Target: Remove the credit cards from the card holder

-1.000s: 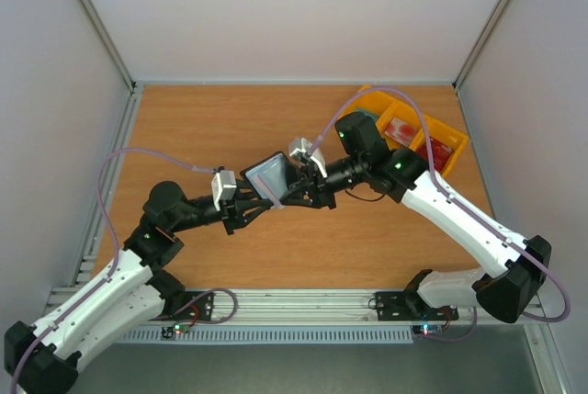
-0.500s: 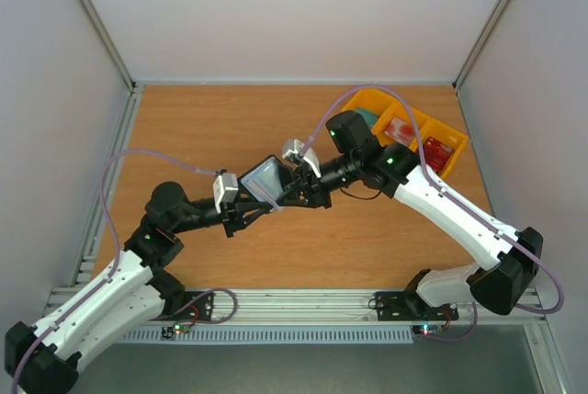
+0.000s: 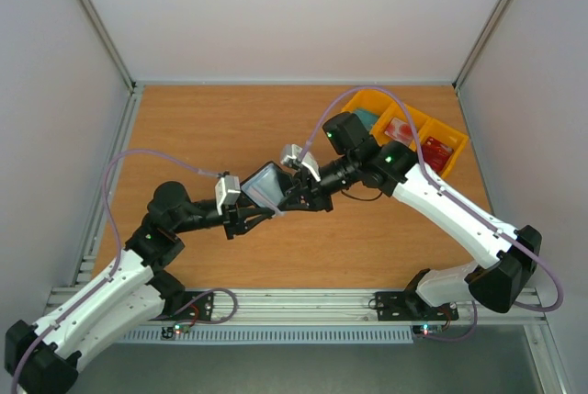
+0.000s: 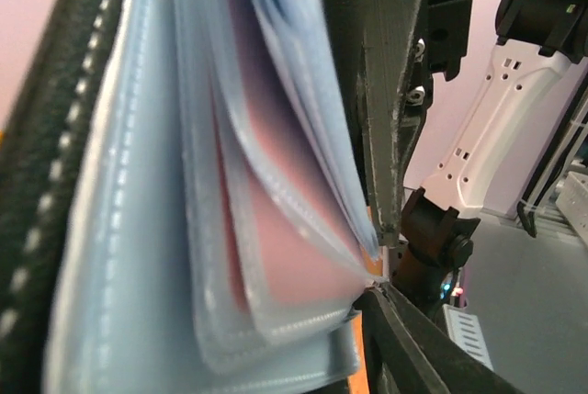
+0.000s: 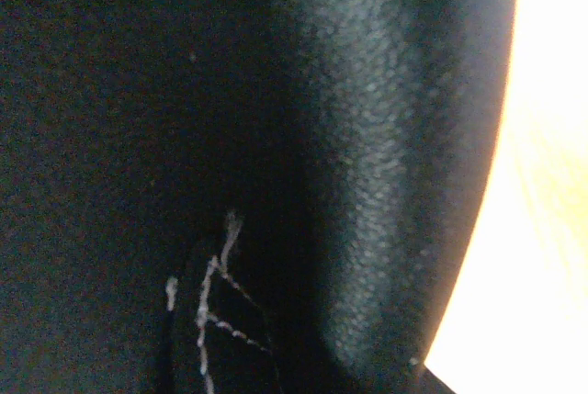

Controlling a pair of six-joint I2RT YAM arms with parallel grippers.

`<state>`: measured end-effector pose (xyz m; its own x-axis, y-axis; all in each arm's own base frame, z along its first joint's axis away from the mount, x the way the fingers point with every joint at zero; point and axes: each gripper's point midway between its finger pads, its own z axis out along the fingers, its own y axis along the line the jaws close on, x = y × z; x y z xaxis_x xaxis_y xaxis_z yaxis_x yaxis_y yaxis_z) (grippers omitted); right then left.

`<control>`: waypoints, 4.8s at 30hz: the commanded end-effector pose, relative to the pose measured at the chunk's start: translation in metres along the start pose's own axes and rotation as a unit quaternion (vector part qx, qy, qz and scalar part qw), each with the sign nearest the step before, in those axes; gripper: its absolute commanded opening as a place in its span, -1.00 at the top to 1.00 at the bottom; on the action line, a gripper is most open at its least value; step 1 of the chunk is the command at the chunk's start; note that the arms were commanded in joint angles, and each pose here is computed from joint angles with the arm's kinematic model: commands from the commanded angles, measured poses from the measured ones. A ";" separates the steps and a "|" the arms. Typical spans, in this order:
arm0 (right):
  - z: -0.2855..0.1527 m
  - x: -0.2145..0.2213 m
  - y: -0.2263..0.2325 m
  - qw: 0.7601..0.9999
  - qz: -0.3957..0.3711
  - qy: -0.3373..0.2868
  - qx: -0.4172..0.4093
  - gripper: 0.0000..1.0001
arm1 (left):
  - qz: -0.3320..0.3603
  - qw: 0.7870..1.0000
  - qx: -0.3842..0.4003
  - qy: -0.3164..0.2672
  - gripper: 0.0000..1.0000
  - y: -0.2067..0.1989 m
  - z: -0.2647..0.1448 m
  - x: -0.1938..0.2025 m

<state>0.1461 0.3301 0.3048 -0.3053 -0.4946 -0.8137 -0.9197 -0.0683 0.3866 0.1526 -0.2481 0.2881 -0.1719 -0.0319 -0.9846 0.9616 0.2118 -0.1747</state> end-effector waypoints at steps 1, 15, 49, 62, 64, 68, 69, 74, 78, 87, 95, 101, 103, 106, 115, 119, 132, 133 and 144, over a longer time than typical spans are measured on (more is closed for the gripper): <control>0.012 0.006 0.000 1.000 -0.007 0.007 0.000 0.78 | 0.056 0.997 0.001 -0.054 0.24 -0.006 -0.003 -0.035; 0.010 0.014 0.002 1.000 -0.005 0.013 0.001 0.44 | 0.063 0.996 0.004 -0.057 0.99 -0.009 -0.004 -0.038; -0.003 0.002 -0.071 0.959 -0.056 0.001 0.278 0.44 | -0.033 0.998 -0.053 -0.005 0.99 0.015 -0.003 -0.007; -0.013 0.003 -0.051 0.988 0.022 -0.024 0.150 0.82 | -0.005 1.000 -0.023 -0.019 0.99 0.002 -0.004 -0.019; -0.010 0.002 -0.041 0.992 0.021 -0.024 0.121 0.86 | 0.002 0.999 -0.018 -0.037 0.99 -0.001 -0.005 -0.029; -0.011 -0.004 -0.021 0.997 0.007 -0.039 0.070 0.91 | 0.028 0.998 -0.005 -0.057 0.97 -0.008 -0.007 -0.042; -0.013 -0.005 -0.017 0.997 0.005 -0.043 0.059 0.92 | 0.037 0.997 -0.003 -0.061 0.97 -0.010 -0.008 -0.046; -0.033 -0.024 0.008 0.997 -0.016 -0.080 0.005 0.98 | 0.108 0.989 -0.010 -0.100 0.78 -0.022 -0.019 -0.081; -0.050 -0.043 0.031 0.993 -0.049 -0.104 -0.010 0.98 | 0.145 0.983 -0.001 -0.116 0.73 -0.032 -0.024 -0.102; -0.061 -0.059 0.046 0.989 -0.059 -0.136 -0.024 0.98 | 0.158 0.976 -0.001 -0.148 0.71 -0.033 -0.023 -0.124; -0.055 -0.061 0.025 0.988 -0.050 -0.147 0.009 0.98 | 0.140 0.979 0.056 -0.138 0.42 -0.052 -0.017 -0.117; -0.051 -0.060 0.028 0.988 -0.050 -0.144 -0.010 0.98 | 0.111 0.983 0.019 -0.144 0.99 -0.038 -0.016 -0.119; -0.050 -0.059 0.031 0.988 -0.053 -0.144 -0.020 0.97 | 0.112 0.983 0.020 -0.143 1.00 -0.039 -0.017 -0.118; -0.047 -0.060 0.032 0.988 -0.058 -0.143 -0.019 0.98 | 0.096 0.986 0.006 -0.139 0.98 -0.031 -0.014 -0.117; -0.033 -0.059 0.043 0.986 -0.076 -0.137 -0.049 0.98 | 0.083 0.988 -0.048 -0.119 0.93 -0.007 -0.010 -0.101; -0.032 -0.059 0.050 0.986 -0.084 -0.134 -0.060 0.98 | 0.075 0.989 -0.052 -0.115 0.83 -0.005 -0.010 -0.098; -0.012 -0.057 0.030 0.990 -0.072 -0.118 -0.034 0.94 | 0.100 0.988 0.019 -0.116 0.26 -0.034 -0.013 -0.098; -0.009 -0.055 0.023 0.991 -0.069 -0.114 -0.023 0.92 | 0.101 0.988 0.020 -0.116 0.28 -0.034 -0.013 -0.098; -0.012 -0.038 -0.010 0.994 -0.028 -0.087 0.061 0.01 | 0.067 0.992 -0.055 -0.095 1.00 -0.008 -0.014 -0.086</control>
<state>0.1449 0.3422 0.3571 -0.2415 -0.2868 -0.9271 -0.9460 -0.1434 0.2908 0.1474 -0.2392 0.3684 -0.0102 -0.1623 -0.9867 0.9666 0.2511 -0.0513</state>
